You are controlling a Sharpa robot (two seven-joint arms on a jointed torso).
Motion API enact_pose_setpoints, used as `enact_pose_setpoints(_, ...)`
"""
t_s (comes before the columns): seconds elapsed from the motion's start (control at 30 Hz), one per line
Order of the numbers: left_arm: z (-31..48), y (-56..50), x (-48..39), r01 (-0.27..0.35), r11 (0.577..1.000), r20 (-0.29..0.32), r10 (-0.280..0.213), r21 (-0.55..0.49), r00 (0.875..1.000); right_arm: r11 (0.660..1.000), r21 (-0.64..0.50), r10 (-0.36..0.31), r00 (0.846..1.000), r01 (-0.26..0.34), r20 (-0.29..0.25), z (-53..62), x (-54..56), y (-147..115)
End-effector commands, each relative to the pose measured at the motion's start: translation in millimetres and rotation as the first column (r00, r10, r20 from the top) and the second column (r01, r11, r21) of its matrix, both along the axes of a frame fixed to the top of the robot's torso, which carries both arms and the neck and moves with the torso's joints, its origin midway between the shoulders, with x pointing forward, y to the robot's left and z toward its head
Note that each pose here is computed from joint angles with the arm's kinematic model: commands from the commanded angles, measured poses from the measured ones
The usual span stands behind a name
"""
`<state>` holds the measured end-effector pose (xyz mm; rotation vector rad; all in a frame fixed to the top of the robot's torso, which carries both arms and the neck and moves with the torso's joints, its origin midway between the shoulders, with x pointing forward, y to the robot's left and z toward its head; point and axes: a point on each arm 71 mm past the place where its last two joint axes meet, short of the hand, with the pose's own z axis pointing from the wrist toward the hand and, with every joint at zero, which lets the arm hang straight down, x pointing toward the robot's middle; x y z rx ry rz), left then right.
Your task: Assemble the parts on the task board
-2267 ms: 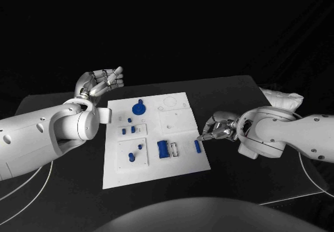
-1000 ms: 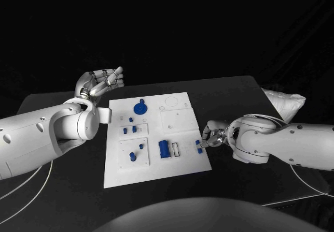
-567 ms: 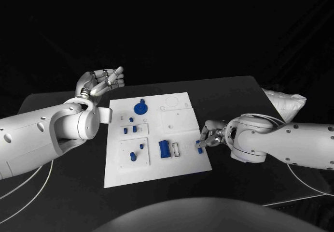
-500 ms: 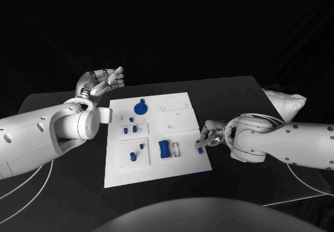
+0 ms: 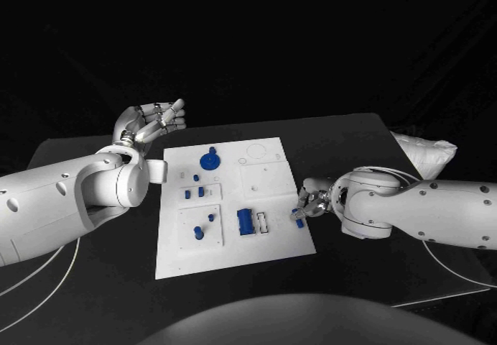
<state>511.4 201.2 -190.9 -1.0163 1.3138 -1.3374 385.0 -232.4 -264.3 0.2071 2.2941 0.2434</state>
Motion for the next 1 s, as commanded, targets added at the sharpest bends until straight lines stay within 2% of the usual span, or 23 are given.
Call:
enact_pose_setpoints(0.03, 1.3, -2.1, -0.5, 0.018, 1.000, 0.007, -0.018, -0.006, 1.000, 0.998, -0.066, 0.019, 0.996, -0.025, -0.085, -12.2, -7.6, -2.3)
enact_pose_setpoints(0.6, 1.3, -1.3, -1.0, 0.017, 1.000, 0.004, -0.017, -0.006, 1.000, 0.993, -0.104, 0.042, 0.995, -0.052, -0.094, -14.3, -5.9, 0.7)
enact_pose_setpoints(1.0, 1.3, 0.2, -1.3, 0.015, 1.000, 0.003, -0.015, -0.005, 1.000, 0.998, -0.057, 0.032, 0.996, -0.036, -0.082, -13.1, -6.5, 4.0)
